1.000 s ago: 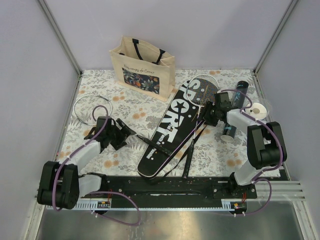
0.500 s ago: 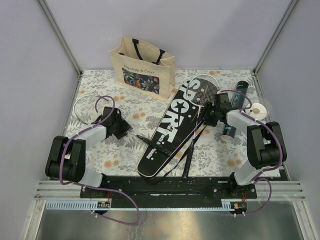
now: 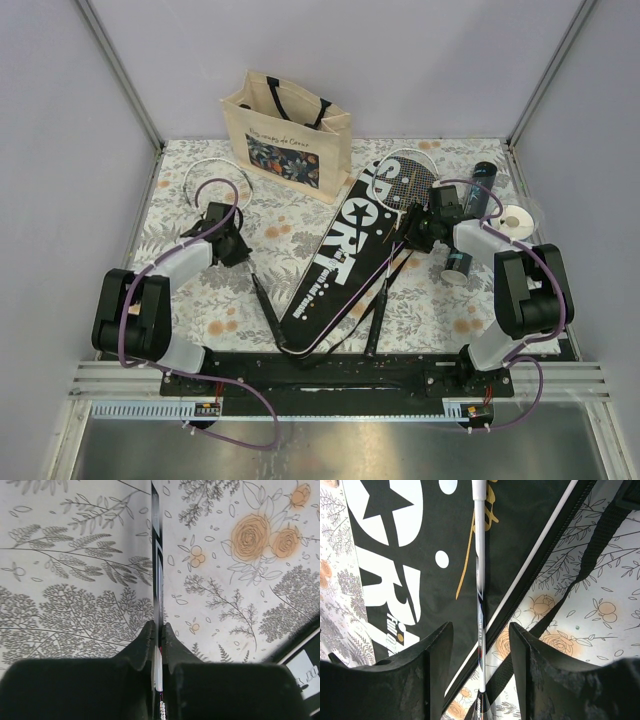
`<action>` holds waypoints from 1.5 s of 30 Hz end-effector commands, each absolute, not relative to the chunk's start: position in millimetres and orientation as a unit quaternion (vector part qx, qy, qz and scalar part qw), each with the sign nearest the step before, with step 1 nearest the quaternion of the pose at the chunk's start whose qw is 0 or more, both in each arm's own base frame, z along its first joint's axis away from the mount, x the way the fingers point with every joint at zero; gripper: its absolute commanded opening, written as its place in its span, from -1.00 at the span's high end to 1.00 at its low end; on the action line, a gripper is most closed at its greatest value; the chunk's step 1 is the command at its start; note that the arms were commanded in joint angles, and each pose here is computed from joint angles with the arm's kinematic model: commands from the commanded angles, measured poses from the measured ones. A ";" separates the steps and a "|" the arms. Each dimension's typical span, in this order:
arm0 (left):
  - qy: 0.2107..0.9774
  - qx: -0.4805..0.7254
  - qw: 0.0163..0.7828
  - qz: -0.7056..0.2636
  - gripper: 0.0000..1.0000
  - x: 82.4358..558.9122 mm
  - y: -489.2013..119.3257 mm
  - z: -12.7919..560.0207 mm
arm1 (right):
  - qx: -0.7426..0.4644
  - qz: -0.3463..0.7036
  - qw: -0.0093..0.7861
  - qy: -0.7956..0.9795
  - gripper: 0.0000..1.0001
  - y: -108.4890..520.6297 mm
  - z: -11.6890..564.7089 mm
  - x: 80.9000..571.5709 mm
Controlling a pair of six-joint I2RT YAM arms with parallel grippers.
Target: Pack up the badminton gear
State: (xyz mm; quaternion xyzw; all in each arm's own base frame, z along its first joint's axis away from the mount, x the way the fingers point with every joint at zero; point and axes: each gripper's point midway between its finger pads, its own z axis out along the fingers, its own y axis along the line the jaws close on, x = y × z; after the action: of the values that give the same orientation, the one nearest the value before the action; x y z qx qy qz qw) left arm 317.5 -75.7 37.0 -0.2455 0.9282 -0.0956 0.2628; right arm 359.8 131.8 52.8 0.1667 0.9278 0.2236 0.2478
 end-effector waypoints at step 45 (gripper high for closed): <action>0.918 -0.257 0.298 0.044 0.11 373.2 -6.4 61.8 | 0.157 0.224 0.239 0.932 0.51 156.3 31.0 363.0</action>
State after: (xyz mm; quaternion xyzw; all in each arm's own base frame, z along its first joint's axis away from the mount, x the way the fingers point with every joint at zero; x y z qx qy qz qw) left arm 356.0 -11.4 33.3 -0.2406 0.9351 0.0436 0.2564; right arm 353.5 152.3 23.0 0.1606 0.9334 0.2319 0.2219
